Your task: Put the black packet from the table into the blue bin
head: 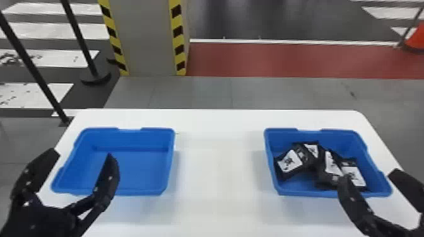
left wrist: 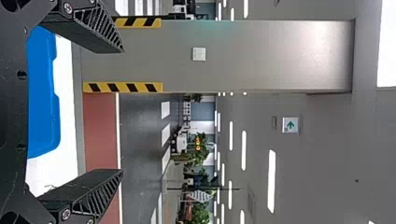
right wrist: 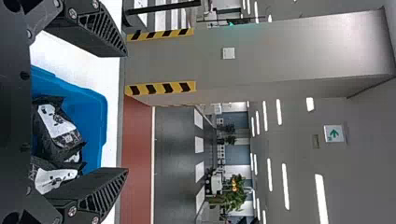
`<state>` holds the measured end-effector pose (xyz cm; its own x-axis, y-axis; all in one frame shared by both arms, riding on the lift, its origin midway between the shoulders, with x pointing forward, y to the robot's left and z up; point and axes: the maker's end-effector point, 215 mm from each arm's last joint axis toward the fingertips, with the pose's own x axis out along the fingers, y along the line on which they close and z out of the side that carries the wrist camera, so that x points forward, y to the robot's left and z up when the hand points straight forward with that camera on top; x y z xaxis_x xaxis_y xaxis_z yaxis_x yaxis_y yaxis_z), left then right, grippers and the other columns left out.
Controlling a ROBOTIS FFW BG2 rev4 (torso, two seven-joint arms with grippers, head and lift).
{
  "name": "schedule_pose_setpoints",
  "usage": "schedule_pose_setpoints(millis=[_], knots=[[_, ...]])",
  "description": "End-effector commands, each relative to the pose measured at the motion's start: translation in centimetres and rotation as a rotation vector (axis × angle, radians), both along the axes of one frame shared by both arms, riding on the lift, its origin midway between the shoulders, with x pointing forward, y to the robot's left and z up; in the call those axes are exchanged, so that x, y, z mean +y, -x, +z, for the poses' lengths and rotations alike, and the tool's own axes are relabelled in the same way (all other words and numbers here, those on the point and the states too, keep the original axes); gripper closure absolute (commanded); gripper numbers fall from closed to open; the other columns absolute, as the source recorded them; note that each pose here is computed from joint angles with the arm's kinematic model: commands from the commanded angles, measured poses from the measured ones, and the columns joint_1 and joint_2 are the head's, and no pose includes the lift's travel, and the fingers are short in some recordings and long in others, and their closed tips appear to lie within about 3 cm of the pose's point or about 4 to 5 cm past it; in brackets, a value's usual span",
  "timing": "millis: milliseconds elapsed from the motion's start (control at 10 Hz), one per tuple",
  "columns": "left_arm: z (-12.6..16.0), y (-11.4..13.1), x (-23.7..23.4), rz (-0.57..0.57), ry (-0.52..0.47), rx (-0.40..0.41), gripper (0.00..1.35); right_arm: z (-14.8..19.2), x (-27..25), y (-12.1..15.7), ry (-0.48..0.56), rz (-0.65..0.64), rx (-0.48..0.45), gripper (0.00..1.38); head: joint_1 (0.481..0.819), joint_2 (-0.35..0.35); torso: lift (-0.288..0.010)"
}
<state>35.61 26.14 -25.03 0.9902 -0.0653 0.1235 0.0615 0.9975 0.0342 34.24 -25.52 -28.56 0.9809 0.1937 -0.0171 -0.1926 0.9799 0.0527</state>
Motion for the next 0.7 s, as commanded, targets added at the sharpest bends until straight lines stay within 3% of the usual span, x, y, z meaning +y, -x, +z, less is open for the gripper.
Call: schedule_pose_setpoints(millis=[0,600], knots=[[0.26,0.11,0.01,0.0,0.0,-0.009,0.11,-0.05,0.01,0.0,0.001,0.0,0.002,0.15,0.695,0.01,-0.11],[0.2,0.1,0.18,0.003,-0.003,-0.006,0.11,-0.29,0.05,-0.04,0.007,0.0,0.015,0.15,0.695,0.015,-0.11]])
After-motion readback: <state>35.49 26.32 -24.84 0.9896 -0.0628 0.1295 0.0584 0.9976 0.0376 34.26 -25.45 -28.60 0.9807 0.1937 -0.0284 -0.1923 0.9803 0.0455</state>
